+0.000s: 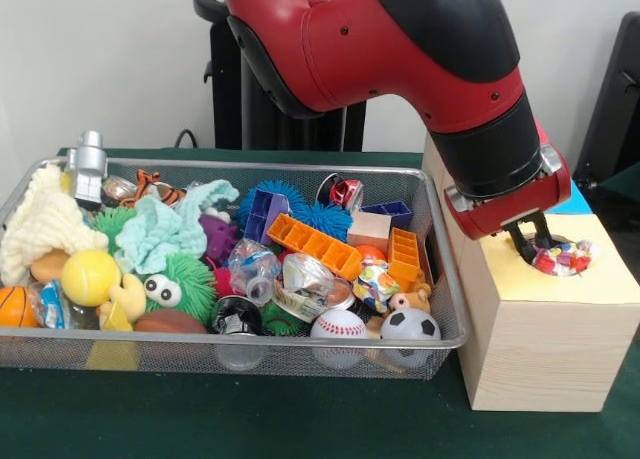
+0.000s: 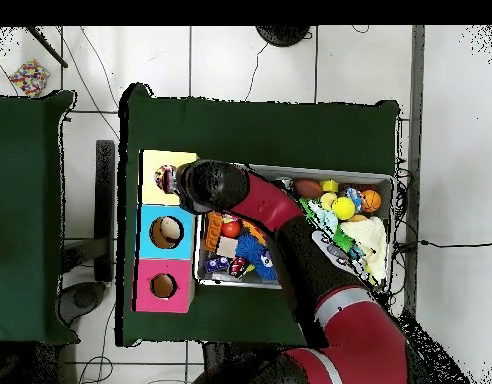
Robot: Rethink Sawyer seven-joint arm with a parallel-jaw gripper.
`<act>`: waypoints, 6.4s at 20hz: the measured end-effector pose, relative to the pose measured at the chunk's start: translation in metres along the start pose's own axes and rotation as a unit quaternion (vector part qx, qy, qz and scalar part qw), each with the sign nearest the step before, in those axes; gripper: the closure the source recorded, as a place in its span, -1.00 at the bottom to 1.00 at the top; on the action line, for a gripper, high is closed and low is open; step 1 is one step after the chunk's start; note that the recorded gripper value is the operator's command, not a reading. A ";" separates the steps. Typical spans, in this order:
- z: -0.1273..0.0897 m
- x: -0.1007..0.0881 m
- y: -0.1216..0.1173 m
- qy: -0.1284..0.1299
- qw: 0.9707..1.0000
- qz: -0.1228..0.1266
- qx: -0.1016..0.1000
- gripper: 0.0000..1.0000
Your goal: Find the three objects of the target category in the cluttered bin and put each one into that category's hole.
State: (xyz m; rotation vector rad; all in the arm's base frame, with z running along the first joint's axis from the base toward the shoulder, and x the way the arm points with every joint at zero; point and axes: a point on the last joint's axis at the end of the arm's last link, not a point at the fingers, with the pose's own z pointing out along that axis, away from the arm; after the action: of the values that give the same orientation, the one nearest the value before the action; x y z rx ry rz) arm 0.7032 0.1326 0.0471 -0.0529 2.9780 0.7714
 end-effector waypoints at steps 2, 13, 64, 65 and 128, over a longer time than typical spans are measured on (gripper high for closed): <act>-0.001 0.001 0.001 0.000 1.000 -0.001 0.000 1.00; -0.007 -0.001 0.006 -0.002 1.000 -0.003 -0.001 -1.00; -0.008 -0.001 0.008 0.020 0.998 -0.032 0.051 1.00; -0.007 -0.002 0.010 0.022 0.997 -0.039 0.061 1.00; 0.005 -0.016 0.013 0.053 0.991 -0.069 0.104 1.00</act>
State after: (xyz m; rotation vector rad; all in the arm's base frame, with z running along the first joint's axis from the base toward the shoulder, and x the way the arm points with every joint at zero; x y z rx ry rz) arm 0.7189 0.1463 0.0498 -0.2953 3.0946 0.4532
